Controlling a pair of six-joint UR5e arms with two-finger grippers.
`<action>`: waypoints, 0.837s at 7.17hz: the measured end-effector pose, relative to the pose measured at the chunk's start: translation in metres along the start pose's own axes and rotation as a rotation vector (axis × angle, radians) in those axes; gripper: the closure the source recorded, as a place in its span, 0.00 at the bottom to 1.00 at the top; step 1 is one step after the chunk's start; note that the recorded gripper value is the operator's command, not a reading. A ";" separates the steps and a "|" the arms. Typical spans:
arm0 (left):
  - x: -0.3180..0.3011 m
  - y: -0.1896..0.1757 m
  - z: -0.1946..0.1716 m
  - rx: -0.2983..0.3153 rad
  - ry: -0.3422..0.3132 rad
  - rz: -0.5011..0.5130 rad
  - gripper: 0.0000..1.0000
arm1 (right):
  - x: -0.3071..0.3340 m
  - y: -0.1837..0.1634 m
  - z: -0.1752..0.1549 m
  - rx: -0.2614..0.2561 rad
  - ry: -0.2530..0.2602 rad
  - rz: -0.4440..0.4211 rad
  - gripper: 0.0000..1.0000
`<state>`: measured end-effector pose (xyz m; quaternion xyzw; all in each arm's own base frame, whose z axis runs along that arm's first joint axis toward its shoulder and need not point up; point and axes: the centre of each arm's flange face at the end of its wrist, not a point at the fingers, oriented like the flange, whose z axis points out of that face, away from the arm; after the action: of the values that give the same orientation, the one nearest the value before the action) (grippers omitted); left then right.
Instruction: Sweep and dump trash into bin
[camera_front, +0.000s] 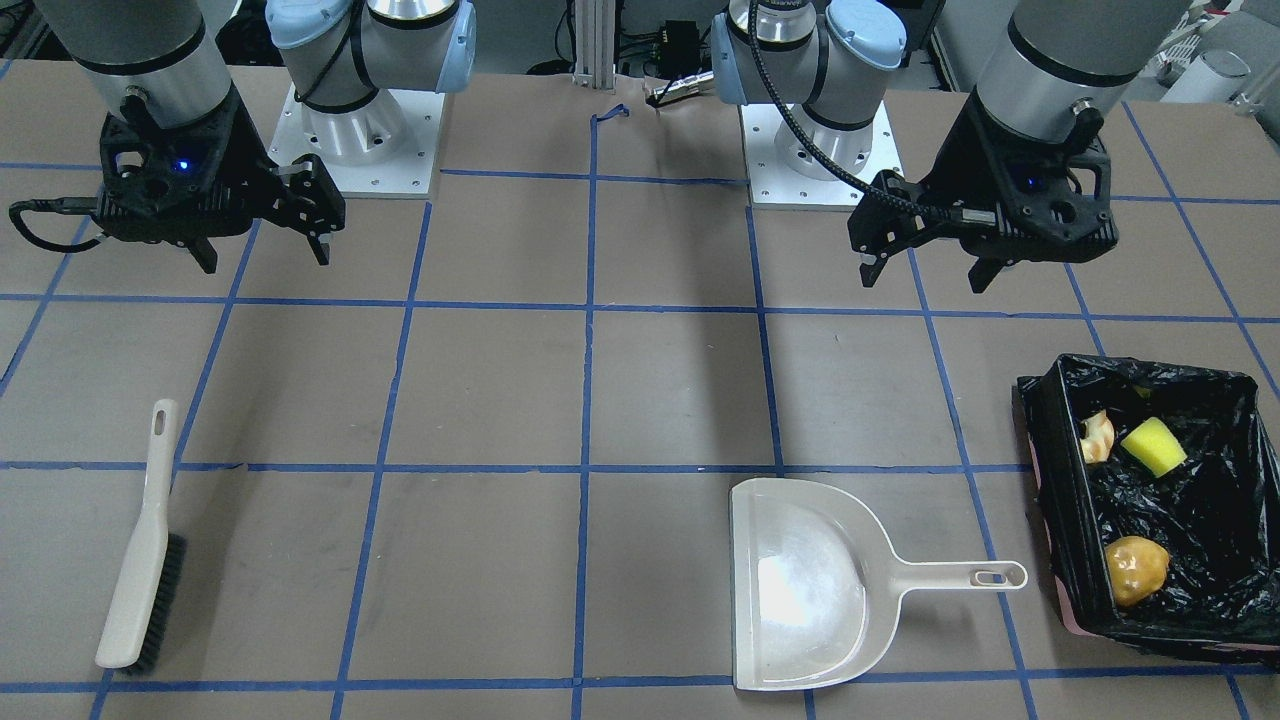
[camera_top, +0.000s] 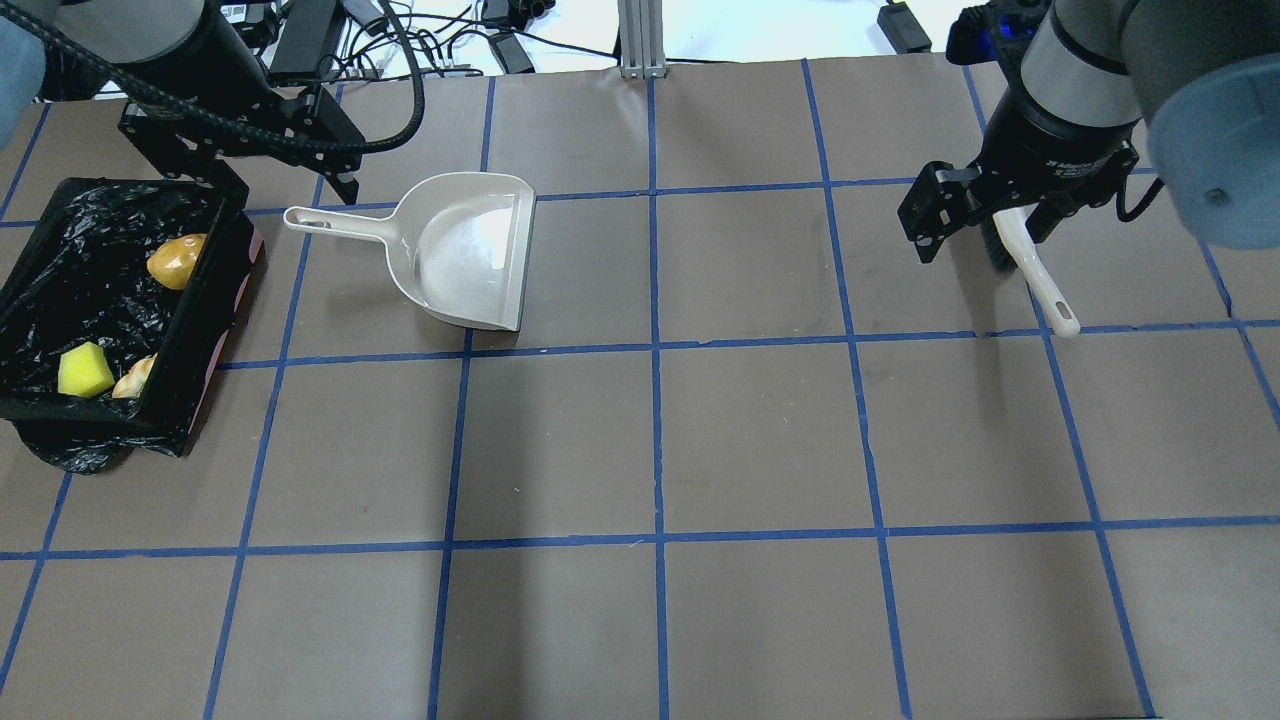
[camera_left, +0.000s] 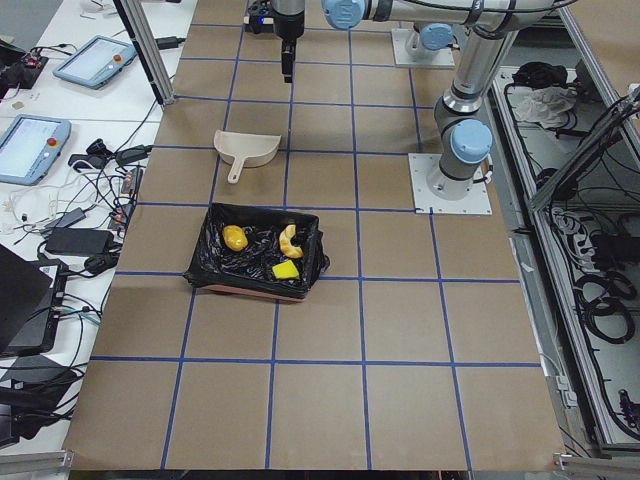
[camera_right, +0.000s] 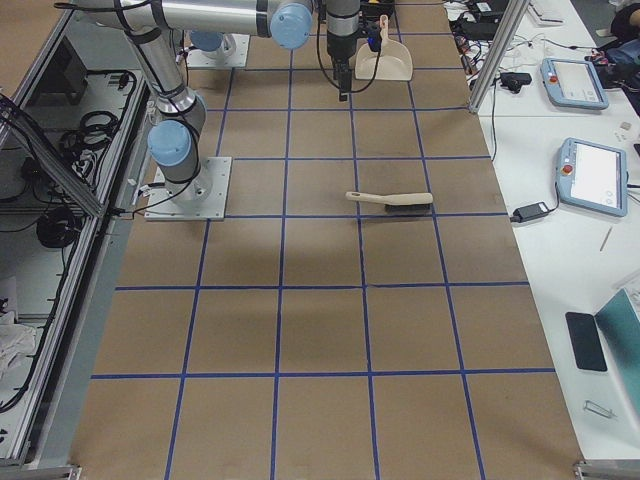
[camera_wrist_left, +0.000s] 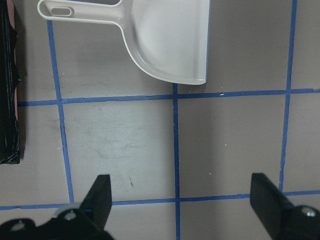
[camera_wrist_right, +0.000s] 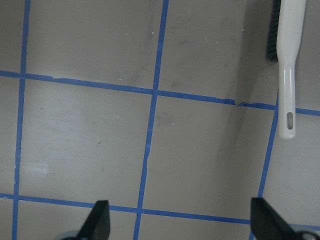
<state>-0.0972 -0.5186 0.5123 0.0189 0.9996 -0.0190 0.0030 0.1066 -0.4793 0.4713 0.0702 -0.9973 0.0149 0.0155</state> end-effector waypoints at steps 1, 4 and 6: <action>-0.002 0.003 0.002 -0.004 -0.019 0.009 0.00 | 0.000 0.000 0.000 0.001 0.000 0.000 0.00; -0.002 0.008 0.003 -0.007 -0.029 0.015 0.00 | 0.000 0.000 0.000 0.001 0.000 0.000 0.00; -0.003 0.009 0.002 -0.005 -0.030 0.015 0.00 | 0.000 0.000 0.000 0.000 0.000 0.000 0.00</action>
<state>-0.0938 -0.5099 0.5097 0.0260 0.9994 -0.0166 0.0184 0.1065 -0.4793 0.4713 0.0702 -0.9973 0.0147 0.0157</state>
